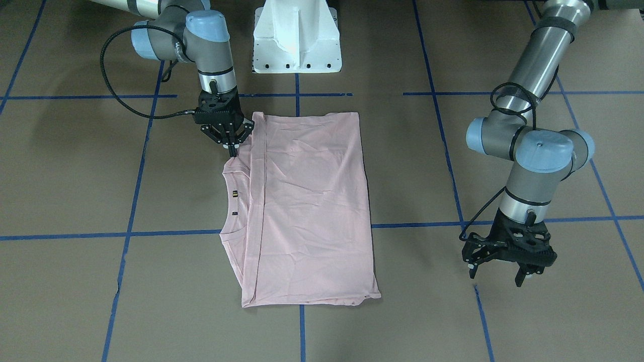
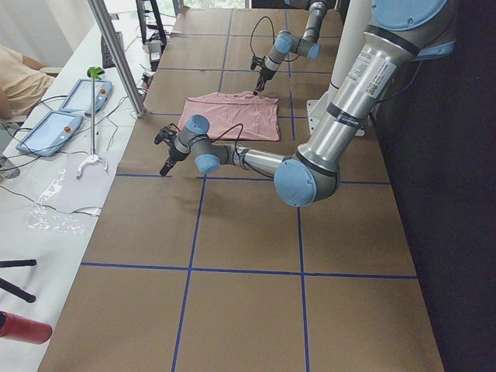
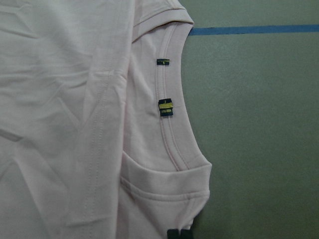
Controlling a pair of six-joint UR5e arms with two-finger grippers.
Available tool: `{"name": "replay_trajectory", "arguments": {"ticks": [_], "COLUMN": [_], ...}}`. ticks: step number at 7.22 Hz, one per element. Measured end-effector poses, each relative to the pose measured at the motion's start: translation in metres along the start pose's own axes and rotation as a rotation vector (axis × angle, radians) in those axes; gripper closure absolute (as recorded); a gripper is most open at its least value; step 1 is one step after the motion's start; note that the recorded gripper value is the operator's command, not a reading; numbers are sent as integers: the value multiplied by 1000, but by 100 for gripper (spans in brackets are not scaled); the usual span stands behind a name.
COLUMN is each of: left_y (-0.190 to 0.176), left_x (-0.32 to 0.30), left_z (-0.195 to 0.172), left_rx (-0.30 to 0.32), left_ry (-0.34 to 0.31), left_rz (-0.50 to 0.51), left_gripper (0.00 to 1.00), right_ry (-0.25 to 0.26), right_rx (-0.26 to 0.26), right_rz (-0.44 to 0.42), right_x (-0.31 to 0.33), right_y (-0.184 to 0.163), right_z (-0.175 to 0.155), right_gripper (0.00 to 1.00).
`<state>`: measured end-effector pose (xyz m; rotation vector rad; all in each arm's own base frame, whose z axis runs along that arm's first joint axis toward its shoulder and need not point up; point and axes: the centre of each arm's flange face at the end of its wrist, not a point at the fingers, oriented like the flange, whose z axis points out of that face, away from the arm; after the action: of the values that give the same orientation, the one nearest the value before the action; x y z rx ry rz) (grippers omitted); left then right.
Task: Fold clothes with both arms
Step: 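Drag the shirt's collar edge with the right gripper toward the robot, then move the left gripper to the shirt's near corner opposite the right gripper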
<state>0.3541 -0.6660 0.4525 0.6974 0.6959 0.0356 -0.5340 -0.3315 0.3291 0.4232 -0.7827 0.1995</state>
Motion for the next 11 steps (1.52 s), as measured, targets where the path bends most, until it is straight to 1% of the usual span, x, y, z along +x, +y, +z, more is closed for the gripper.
{"name": "replay_trajectory", "arguments": {"ticks": [2, 3, 5, 7, 9, 10, 11], "left_y": [-2, -1, 11, 51, 116, 151, 181], "left_x": [4, 8, 25, 81, 143, 173, 208], "left_z": [-4, -9, -29, -61, -106, -130, -151], "left_rx": [5, 1, -18, -49, -103, -139, -180], "left_ry": [12, 32, 100, 202, 301, 325, 325], "left_rz": [-11, -27, -109, -211, -331, -387, -450], "left_gripper": [0, 0, 0, 0, 0, 0, 0], "right_ry": [-6, -16, -27, -46, -70, -77, -82], "right_rx": [0, -4, -9, -14, -18, -19, -19], "right_rz": [-1, 1, 2, 8, 30, 44, 58], "right_x": [11, 16, 21, 21, 19, 18, 17], "right_y": [1, 0, 1, 6, 11, 12, 12], "right_z": [-10, -18, -28, -39, -51, -54, -55], "right_gripper": [0, 0, 0, 0, 0, 0, 0]}}
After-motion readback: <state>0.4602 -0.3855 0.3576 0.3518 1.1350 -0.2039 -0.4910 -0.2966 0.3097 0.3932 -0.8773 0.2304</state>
